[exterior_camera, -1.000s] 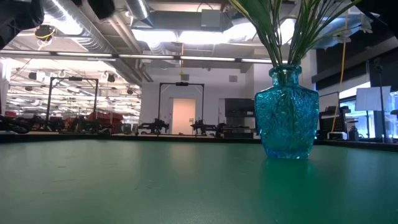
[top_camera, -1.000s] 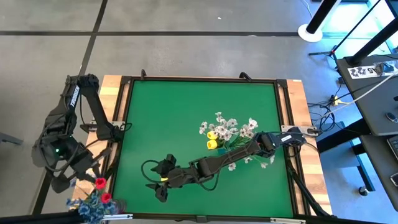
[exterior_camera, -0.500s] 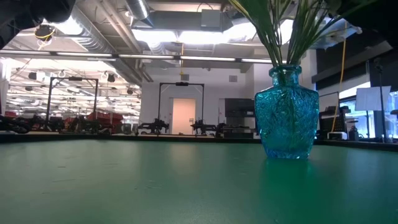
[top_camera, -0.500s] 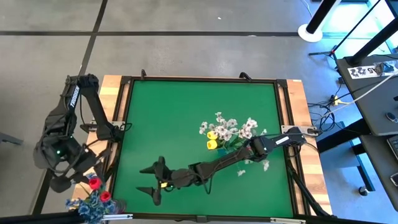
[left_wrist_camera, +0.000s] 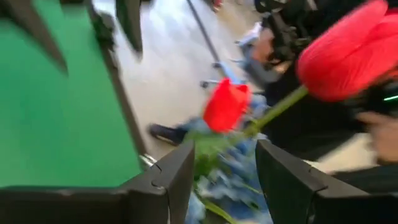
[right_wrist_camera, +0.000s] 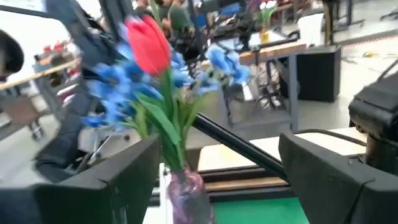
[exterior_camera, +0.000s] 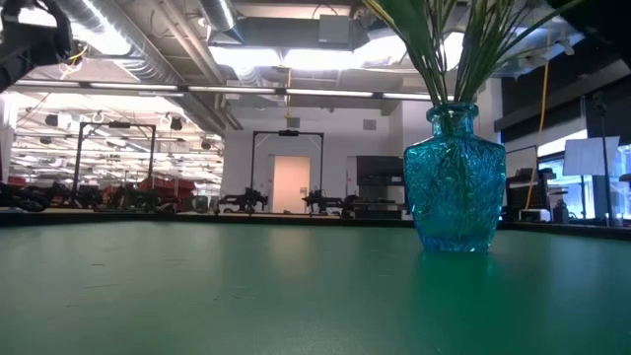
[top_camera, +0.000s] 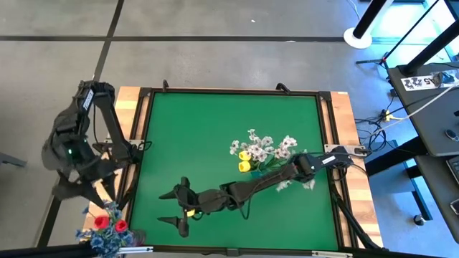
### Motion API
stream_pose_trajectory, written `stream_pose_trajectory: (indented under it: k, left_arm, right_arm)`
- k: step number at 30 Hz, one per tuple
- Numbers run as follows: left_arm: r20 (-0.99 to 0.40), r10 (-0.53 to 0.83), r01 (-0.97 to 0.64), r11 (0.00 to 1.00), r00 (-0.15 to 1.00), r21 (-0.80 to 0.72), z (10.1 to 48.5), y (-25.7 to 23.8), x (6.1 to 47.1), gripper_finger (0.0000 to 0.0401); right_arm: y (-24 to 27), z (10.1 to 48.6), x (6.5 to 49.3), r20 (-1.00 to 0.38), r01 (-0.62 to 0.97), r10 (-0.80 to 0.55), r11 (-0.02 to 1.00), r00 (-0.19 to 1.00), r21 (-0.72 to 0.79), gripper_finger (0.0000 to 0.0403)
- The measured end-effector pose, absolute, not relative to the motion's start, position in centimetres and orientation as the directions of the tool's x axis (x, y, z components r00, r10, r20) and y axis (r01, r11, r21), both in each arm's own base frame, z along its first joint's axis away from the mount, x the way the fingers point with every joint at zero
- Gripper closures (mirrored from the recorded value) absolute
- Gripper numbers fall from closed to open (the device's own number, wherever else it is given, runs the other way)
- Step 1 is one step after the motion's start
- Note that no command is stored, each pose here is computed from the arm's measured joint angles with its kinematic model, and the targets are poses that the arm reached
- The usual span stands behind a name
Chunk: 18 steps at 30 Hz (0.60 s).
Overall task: Sort flowers into vase by color
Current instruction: Return to Home Position
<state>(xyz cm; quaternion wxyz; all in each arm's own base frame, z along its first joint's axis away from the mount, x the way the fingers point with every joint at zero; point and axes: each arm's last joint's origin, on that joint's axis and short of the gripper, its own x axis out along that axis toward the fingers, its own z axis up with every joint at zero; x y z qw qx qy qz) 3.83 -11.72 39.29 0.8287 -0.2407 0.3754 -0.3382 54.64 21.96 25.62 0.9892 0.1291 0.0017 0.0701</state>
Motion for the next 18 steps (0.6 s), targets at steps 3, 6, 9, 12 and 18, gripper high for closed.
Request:
stream_pose_trajectory:
  k: [3,6,9,12,18]
  left_arm:
    - [-0.422,-0.800,0.321,0.570,0.426,-0.756,39.8,-10.6,3.3,0.0242]
    - [-0.414,-0.841,0.255,0.510,0.349,-0.821,39.9,-9.6,2.8,0.0251]
    - [-0.426,-0.783,0.234,0.566,0.454,-0.790,39.7,-8.5,2.9,0.0261]
    - [-0.407,-0.686,0.256,0.649,0.603,-0.716,39.7,-7.7,3.2,0.0273]
    - [-0.304,-0.466,0.226,0.782,0.831,-0.580,40.1,-7.1,3.9,0.0309]
  right_arm:
    - [21.5,28.6,53.6,-0.026,-0.164,0.175,0.955,0.984,0.247,0.0079]
    - [21.1,30.4,52.5,-0.098,-0.155,0.182,0.960,0.978,0.231,0.0079]
    - [20.5,33.0,51.2,-0.116,-0.148,0.175,0.966,0.978,0.214,0.0079]
    - [19.7,36.9,49.3,-0.064,-0.159,0.173,0.970,0.983,0.182,0.0079]
    - [18.1,42.5,45.4,-0.070,-0.166,0.174,0.981,0.982,0.100,0.0116]
